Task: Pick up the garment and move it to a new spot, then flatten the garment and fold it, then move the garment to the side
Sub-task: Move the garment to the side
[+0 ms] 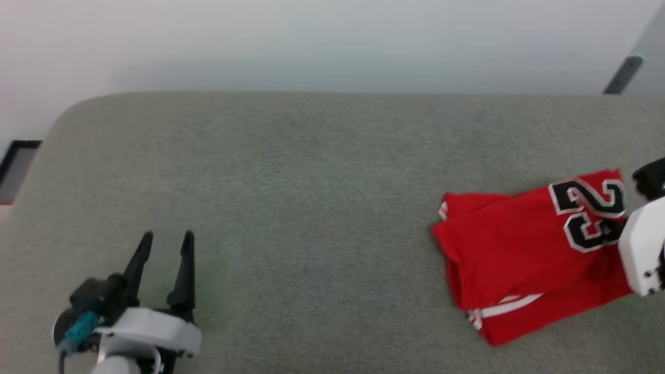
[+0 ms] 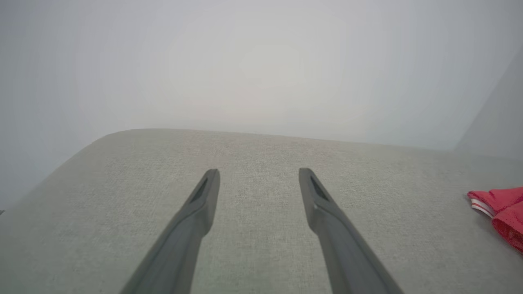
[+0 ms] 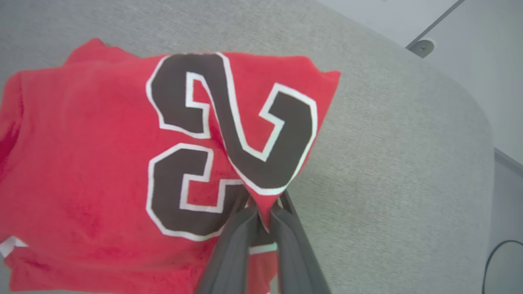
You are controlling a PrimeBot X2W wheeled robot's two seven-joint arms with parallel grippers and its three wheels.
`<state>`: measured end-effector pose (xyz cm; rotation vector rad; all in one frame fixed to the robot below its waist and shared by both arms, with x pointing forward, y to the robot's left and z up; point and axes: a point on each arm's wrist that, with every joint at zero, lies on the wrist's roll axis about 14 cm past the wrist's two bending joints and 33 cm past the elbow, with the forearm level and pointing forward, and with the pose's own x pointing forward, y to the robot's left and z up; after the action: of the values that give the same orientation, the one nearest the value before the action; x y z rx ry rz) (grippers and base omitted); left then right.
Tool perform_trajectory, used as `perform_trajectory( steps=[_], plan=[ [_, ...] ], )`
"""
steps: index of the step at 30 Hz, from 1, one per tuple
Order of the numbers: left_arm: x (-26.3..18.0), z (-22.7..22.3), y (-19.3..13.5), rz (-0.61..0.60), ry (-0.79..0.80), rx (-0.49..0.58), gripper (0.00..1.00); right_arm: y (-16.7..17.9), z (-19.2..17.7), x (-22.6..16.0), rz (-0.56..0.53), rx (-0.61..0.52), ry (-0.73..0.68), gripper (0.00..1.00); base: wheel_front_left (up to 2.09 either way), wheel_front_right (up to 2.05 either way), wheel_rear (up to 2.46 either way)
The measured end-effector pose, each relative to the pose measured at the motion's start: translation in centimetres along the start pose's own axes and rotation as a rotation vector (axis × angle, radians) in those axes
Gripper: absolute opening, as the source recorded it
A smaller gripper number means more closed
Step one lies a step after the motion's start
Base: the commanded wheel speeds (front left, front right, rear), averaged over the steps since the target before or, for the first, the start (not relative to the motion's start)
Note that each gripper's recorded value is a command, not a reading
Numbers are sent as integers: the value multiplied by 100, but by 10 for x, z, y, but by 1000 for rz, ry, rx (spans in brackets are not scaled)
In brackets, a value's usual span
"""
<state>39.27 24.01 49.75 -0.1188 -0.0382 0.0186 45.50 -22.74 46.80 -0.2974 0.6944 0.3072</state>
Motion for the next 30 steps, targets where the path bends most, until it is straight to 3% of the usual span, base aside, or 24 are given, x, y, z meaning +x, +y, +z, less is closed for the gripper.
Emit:
perform_trajectory(
  steps=[16,25,30],
  plan=[
    [97,-16,-118,-366,-5,35,100,-143,-4,-43,-334,-112,-1,0,0,0,0],
    [130,-46,-163,-504,29,28,100,-196,-28,-43,-455,-229,85,0,0,0,0],
    [140,-67,-176,-546,59,20,100,-210,-49,-29,-485,-232,135,0,0,0,0]
  ],
)
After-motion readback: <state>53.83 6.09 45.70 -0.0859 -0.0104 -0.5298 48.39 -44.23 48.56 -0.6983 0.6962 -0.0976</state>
